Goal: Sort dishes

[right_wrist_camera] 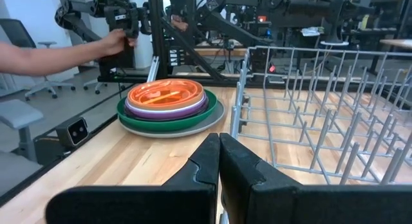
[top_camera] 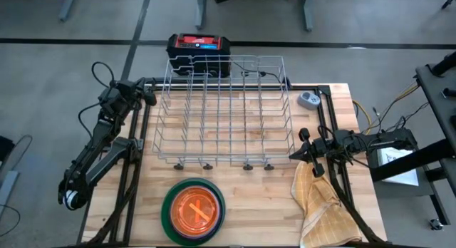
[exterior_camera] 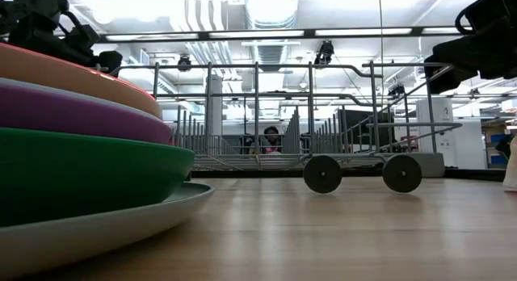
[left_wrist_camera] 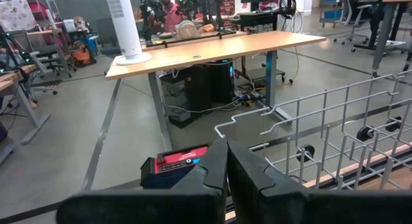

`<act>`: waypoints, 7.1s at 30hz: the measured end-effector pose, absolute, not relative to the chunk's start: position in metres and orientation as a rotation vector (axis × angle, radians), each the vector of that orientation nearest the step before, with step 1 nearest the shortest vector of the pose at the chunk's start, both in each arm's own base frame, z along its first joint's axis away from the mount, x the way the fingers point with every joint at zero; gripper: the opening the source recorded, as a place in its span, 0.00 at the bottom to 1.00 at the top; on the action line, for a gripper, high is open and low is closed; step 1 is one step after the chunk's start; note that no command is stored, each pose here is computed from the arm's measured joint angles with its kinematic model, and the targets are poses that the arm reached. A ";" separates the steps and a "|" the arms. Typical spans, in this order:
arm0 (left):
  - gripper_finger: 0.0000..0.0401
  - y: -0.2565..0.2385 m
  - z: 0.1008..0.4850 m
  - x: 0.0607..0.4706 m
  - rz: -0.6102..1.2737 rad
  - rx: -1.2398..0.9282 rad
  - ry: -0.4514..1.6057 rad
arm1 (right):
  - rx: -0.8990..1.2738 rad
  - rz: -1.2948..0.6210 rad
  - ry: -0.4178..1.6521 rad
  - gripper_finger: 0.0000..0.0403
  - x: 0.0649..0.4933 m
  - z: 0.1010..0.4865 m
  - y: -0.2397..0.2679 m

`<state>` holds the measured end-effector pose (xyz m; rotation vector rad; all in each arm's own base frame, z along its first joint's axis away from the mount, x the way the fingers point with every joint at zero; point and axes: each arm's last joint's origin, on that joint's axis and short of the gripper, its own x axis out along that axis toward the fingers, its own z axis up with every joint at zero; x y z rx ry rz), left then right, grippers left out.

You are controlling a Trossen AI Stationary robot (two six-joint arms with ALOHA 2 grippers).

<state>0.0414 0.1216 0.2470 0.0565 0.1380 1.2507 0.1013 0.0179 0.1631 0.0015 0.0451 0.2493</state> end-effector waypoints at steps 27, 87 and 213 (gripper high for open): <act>0.00 0.046 0.415 0.049 0.244 -0.052 -0.268 | -0.157 0.235 -0.180 0.01 0.100 0.183 0.018; 0.00 -0.184 0.318 0.177 -0.046 -0.154 0.620 | -0.052 0.169 -0.053 0.01 0.097 0.258 0.015; 0.14 -0.220 0.214 0.226 0.629 -0.516 1.233 | -0.029 0.145 0.043 0.01 0.107 0.258 0.016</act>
